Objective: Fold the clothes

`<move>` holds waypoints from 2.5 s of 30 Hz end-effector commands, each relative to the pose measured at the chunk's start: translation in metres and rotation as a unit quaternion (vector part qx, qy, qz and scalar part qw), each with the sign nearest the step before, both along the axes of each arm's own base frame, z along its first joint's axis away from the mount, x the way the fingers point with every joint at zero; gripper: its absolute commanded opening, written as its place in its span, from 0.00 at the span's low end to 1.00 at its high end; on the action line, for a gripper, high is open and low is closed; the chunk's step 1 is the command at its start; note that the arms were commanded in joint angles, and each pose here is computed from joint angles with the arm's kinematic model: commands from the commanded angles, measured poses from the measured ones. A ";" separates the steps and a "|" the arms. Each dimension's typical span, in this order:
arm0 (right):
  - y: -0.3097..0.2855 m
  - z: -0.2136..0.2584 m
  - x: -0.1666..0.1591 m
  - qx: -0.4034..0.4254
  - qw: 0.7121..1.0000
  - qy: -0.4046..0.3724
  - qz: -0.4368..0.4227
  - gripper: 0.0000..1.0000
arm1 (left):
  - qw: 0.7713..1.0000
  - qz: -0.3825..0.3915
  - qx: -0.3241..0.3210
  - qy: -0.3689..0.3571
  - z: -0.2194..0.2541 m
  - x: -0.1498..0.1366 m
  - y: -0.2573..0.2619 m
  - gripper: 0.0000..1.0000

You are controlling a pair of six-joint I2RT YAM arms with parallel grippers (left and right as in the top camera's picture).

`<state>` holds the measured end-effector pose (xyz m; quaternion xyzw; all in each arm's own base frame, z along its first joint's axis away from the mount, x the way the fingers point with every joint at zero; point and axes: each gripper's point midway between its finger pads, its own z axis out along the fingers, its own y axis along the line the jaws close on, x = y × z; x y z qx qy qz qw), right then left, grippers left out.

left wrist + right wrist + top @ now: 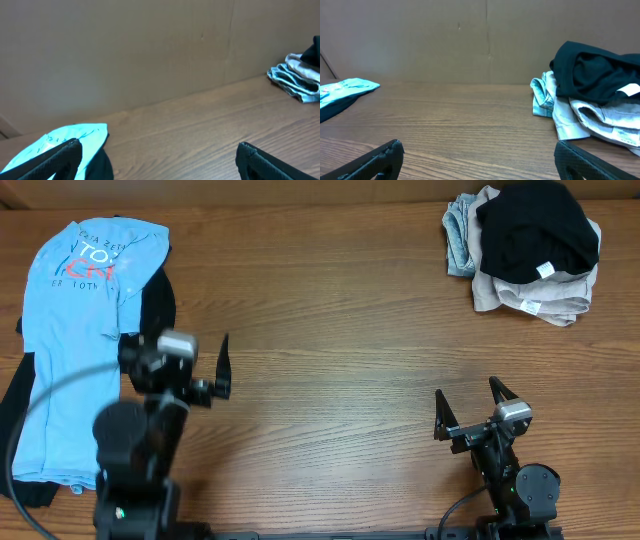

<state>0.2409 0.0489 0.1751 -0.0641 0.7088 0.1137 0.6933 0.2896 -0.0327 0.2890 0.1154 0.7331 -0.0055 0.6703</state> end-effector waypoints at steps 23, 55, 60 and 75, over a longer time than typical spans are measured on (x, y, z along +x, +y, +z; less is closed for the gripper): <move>0.002 -0.001 -0.001 0.002 1.000 -0.002 0.005 1.00 | 0.998 0.040 -0.005 -0.054 -0.112 -0.044 0.021 1.00; 0.002 -0.001 -0.001 0.002 1.000 -0.002 0.005 1.00 | 0.999 0.043 -0.017 -0.016 -0.130 -0.044 0.022 1.00; 0.002 -0.001 -0.001 0.002 1.000 -0.002 0.005 1.00 | 0.999 0.043 -0.017 -0.016 -0.130 -0.044 0.022 1.00; 0.002 -0.001 -0.001 0.002 1.000 -0.002 0.005 1.00 | 0.999 0.043 -0.017 -0.016 -0.130 -0.044 0.022 1.00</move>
